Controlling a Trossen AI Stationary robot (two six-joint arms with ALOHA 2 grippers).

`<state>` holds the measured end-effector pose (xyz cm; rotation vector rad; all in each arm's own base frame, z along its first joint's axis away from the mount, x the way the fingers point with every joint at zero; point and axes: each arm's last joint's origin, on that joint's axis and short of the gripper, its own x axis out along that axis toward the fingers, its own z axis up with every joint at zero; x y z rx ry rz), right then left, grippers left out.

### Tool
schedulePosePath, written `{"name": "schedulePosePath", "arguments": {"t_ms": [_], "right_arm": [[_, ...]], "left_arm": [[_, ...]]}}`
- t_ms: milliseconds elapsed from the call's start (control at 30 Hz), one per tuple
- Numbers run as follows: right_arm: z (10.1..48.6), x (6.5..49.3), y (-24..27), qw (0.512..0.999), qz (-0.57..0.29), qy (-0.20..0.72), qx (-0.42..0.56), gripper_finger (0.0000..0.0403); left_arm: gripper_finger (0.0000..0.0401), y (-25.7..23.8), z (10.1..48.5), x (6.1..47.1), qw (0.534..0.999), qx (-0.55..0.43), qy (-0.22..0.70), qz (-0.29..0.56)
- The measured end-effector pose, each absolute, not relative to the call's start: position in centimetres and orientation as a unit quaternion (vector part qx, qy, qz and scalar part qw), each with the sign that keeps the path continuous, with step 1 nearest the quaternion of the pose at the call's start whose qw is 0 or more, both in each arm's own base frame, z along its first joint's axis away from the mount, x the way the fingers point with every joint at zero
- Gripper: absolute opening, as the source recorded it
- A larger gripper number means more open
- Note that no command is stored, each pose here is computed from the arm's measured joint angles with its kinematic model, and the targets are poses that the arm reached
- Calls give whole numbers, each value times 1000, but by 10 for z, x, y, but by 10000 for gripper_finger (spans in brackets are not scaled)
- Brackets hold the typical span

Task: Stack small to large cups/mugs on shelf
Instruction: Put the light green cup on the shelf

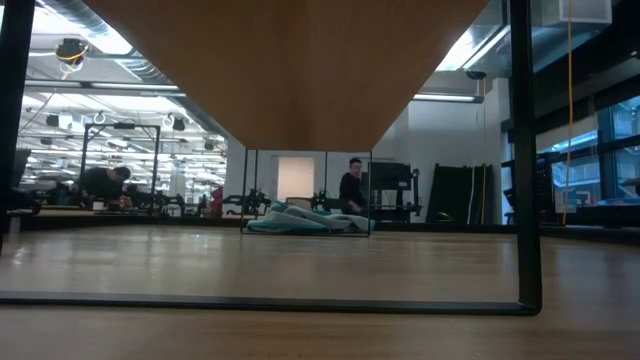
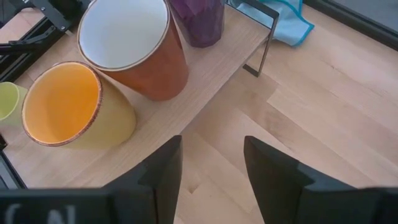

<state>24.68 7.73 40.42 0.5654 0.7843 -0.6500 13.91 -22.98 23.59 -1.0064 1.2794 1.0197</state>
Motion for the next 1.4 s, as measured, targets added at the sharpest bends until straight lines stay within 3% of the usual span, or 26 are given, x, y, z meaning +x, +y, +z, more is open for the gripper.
{"name": "schedulePosePath", "arguments": {"t_ms": [733,1133,1400], "right_arm": [[404,247,77,835,-307,370,267,174],[404,247,77,835,-306,370,267,174],[404,247,77,836,-306,369,268,174]], "left_arm": [[79,-226,221,139,582,-413,554,429],[9,-225,221,139,584,-413,551,429],[5,-226,221,141,597,-422,537,420]]}}
